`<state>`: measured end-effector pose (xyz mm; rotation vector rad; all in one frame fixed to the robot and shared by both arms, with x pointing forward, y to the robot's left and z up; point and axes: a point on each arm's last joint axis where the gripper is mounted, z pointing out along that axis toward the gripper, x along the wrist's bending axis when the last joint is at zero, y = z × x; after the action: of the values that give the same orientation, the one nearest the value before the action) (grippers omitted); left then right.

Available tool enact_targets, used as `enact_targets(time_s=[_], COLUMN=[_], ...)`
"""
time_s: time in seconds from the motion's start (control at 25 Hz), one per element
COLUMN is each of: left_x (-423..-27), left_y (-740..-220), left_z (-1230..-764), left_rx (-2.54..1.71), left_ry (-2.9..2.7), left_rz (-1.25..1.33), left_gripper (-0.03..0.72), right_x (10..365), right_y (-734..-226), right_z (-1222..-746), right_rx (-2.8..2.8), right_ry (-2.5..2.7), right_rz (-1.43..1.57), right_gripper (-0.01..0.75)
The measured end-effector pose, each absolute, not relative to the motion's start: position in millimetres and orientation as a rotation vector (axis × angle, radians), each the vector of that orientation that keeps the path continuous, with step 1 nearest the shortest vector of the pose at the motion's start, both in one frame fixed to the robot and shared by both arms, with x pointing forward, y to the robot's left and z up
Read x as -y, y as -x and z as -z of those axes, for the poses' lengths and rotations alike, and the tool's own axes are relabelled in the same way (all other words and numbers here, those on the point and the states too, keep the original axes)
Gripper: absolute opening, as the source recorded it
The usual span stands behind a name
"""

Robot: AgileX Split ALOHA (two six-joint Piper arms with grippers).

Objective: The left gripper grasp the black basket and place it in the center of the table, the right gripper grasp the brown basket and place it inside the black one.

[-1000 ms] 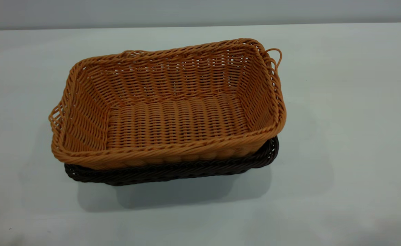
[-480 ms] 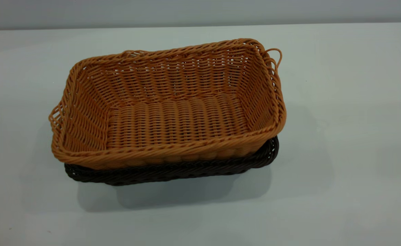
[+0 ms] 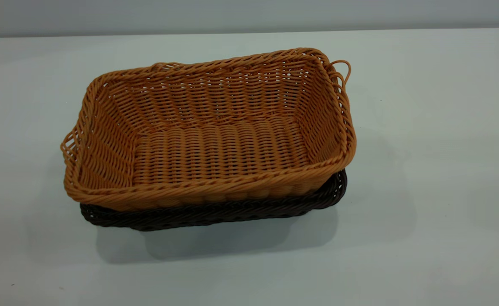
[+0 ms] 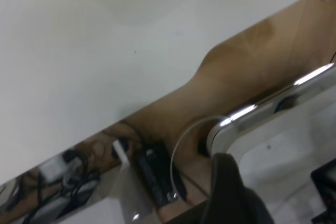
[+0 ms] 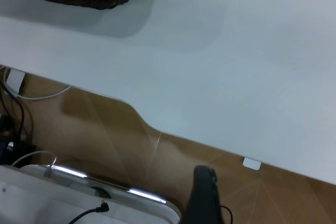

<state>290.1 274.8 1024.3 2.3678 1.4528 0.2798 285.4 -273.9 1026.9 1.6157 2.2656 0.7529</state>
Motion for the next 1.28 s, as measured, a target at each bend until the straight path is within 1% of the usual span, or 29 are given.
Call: enact_targets(time_s=[0.28,0.44,0.6,0.88,1.28], left_x=[-279.6,-282.3,-286.5,-296.4,-298.5], left_y=[-279.1,-273.5,-273.2,-265.4,-236.9], left_z=[-1029.1,-1030.9,-1031.3,-1032.9,-1034.8], left_rx=[-1.409,-1.391,-1.509,-1.749,-1.722], left_ry=[-2.293,-2.255,-2.177,-1.943,-1.742], left_rz=[-0.338,-0.366,-0.404,-0.545,-0.738], left_gripper=[0.453,0.453,0.453,0.453,0.453], right_x=[274.2,279.8,287.9,292.5,292.3], right_y=[-284.7,-279.9,-271.1,-234.8,-232.1], right_z=[-1027.2,-1030.0,-1033.5,-1037.0,-1036.6], right_rx=[-2.261,-2.132,-1.898,-1.643,-1.634], right_ry=[-1.614,-1.691,-1.795,-1.678,-1.668], right_rz=[-0.759,-0.805,-0.844,-1.015,-1.028], right_gripper=[0.54,0.54,0.54,0.54,0.54])
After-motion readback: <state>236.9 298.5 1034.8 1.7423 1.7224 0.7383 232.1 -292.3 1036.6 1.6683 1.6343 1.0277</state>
